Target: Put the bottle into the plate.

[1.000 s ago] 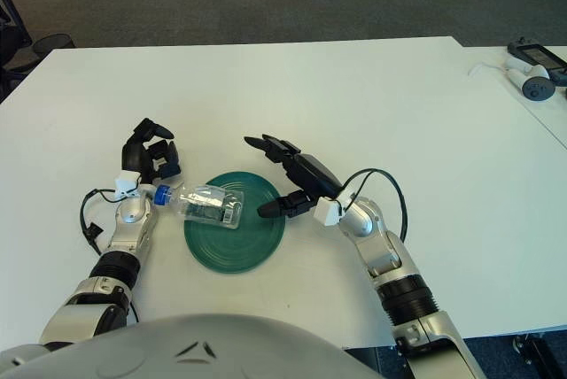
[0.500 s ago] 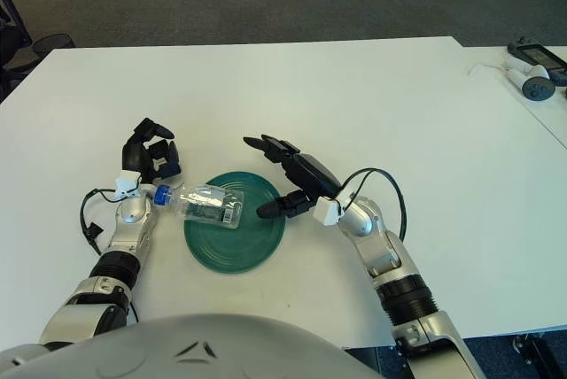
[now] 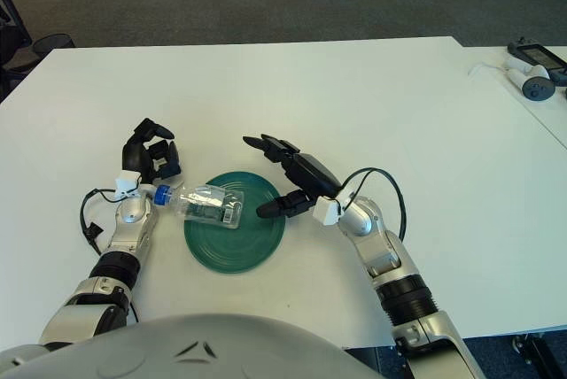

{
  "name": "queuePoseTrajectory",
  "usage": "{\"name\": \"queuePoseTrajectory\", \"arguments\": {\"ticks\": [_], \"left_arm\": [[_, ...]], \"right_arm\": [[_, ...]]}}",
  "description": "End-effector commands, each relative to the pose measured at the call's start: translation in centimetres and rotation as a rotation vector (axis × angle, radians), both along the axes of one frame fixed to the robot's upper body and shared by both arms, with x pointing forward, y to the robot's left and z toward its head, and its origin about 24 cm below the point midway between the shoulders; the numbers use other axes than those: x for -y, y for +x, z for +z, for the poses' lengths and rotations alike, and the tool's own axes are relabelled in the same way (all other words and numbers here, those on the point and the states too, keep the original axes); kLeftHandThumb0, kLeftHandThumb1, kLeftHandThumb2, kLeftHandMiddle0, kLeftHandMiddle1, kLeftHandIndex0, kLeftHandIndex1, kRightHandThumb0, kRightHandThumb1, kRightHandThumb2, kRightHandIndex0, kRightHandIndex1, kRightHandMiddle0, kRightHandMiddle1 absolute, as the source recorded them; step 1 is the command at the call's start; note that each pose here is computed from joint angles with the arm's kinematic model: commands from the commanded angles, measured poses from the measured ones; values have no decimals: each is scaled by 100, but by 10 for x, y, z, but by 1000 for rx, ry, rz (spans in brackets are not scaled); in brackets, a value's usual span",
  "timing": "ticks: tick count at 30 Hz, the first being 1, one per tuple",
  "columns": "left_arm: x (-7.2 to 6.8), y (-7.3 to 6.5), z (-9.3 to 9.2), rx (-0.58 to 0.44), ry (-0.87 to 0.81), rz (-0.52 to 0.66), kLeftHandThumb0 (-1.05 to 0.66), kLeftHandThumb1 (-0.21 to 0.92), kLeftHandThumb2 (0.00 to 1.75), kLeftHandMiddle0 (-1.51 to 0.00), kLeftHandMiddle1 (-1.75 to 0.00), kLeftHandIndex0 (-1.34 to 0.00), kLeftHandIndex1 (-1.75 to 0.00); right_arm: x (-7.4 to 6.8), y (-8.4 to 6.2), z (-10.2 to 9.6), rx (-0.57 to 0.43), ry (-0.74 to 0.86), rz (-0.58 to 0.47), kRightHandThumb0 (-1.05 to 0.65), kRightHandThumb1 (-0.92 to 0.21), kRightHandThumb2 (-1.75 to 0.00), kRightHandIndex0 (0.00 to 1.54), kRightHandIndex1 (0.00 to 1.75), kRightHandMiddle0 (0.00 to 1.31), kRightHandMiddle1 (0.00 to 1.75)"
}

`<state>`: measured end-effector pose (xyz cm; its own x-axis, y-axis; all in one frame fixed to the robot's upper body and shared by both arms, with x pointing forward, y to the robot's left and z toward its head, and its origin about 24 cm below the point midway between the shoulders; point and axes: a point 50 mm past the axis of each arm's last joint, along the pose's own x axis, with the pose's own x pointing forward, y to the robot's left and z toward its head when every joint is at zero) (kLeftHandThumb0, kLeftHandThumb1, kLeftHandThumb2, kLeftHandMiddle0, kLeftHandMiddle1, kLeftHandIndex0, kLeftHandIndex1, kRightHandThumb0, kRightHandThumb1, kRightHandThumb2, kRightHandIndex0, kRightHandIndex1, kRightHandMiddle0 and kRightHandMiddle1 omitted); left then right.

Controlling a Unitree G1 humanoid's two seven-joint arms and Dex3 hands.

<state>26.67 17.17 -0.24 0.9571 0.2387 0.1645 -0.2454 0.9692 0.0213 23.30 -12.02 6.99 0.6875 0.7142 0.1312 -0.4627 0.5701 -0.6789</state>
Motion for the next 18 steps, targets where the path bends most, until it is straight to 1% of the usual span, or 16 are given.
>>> {"name": "queuePoseTrajectory", "arguments": {"ticks": [1, 18], "left_arm": [[-1, -24, -29, -133, 8, 11, -51, 21, 144, -126, -175, -69, -175], [-1, -25, -30, -128, -4, 9, -51, 21, 144, -124, -175, -69, -175]], "right_arm": [[-1, -1, 3, 3, 9, 5, -105, -92, -28, 7, 5, 0, 29], [-1, -1, 3, 3, 9, 5, -105, -92, -28, 7, 5, 0, 29]]}}
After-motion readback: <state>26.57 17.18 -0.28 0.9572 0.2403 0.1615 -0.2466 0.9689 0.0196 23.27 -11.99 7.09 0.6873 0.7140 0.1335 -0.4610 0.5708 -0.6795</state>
